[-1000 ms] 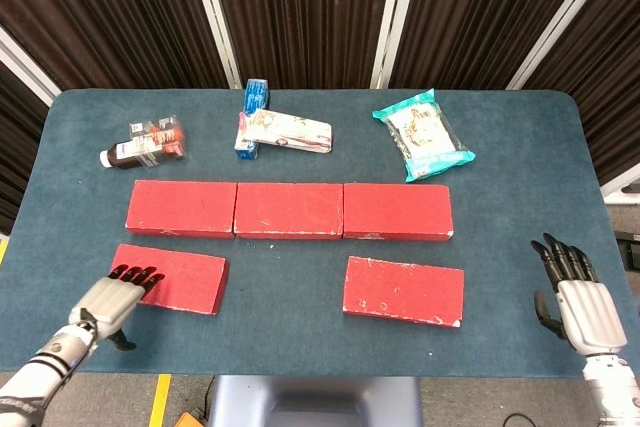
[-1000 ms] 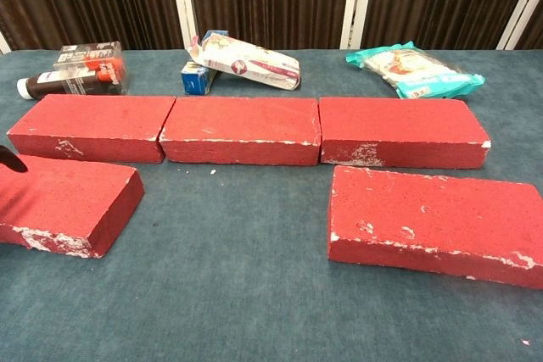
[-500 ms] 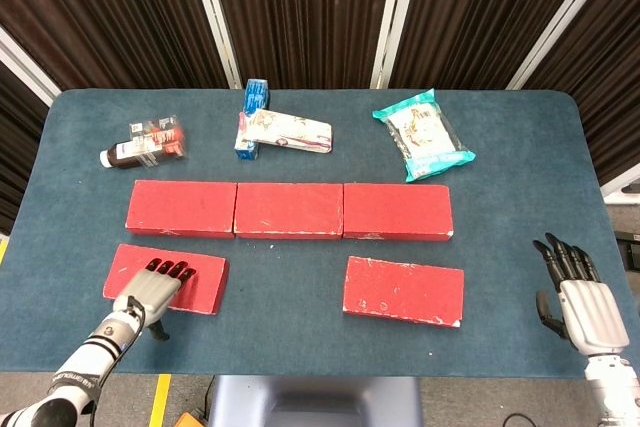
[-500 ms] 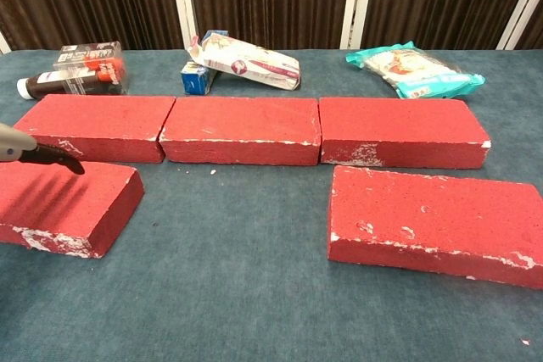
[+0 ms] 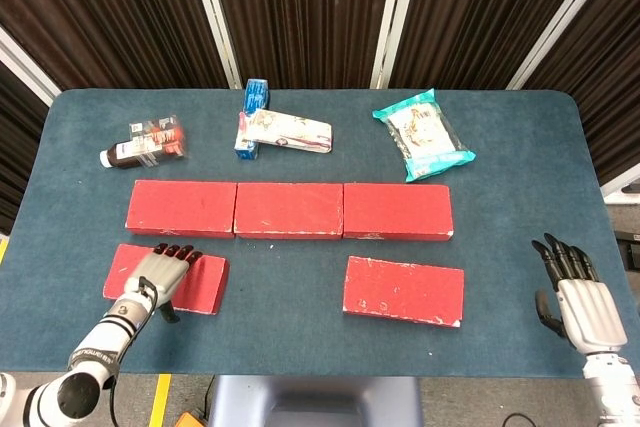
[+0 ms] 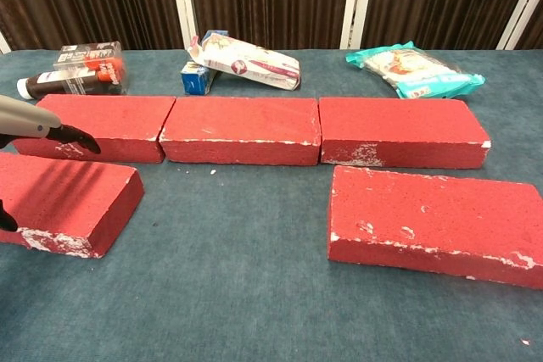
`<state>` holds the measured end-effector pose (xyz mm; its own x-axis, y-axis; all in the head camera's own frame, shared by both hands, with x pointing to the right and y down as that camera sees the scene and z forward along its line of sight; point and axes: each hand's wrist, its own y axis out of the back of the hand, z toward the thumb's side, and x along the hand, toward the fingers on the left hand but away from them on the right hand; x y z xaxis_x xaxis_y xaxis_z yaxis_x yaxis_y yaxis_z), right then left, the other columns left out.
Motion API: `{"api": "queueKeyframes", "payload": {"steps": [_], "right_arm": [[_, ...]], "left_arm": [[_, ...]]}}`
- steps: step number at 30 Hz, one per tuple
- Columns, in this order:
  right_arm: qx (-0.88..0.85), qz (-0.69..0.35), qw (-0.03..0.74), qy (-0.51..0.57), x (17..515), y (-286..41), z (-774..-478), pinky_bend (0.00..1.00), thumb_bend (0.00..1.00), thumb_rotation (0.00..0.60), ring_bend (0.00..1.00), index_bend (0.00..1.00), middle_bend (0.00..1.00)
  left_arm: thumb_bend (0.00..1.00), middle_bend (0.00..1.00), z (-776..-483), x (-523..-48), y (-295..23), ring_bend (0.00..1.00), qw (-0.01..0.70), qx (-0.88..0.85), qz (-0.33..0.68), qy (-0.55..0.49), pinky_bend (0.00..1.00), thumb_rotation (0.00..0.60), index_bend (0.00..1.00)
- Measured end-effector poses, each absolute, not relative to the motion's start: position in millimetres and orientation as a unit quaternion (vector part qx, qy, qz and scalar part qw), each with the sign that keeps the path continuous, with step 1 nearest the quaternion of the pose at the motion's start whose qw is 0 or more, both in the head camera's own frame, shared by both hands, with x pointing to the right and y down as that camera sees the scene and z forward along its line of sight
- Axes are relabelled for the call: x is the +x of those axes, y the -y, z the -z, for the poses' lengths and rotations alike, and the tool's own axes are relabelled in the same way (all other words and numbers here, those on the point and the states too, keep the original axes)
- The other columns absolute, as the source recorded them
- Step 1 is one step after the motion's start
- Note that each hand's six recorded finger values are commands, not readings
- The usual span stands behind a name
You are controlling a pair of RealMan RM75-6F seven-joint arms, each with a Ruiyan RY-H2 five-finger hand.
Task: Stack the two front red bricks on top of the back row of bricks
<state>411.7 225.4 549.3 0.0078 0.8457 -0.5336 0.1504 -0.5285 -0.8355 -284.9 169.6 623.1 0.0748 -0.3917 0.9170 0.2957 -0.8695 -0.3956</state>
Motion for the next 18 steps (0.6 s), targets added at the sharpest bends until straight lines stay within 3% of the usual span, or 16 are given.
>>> {"api": "queueKeyframes", "payload": {"steps": [18], "right_arm": [[-0.645, -0.593, 0.295, 0.382, 410, -226, -552, 0.0, 0.65, 0.6, 0.0, 0.17, 0.02]], "left_arm": [[0.0, 0.0, -642, -302, -157, 0.0, 0.211, -0.676, 0.705, -0.044, 0.03, 0.6, 0.0]]}}
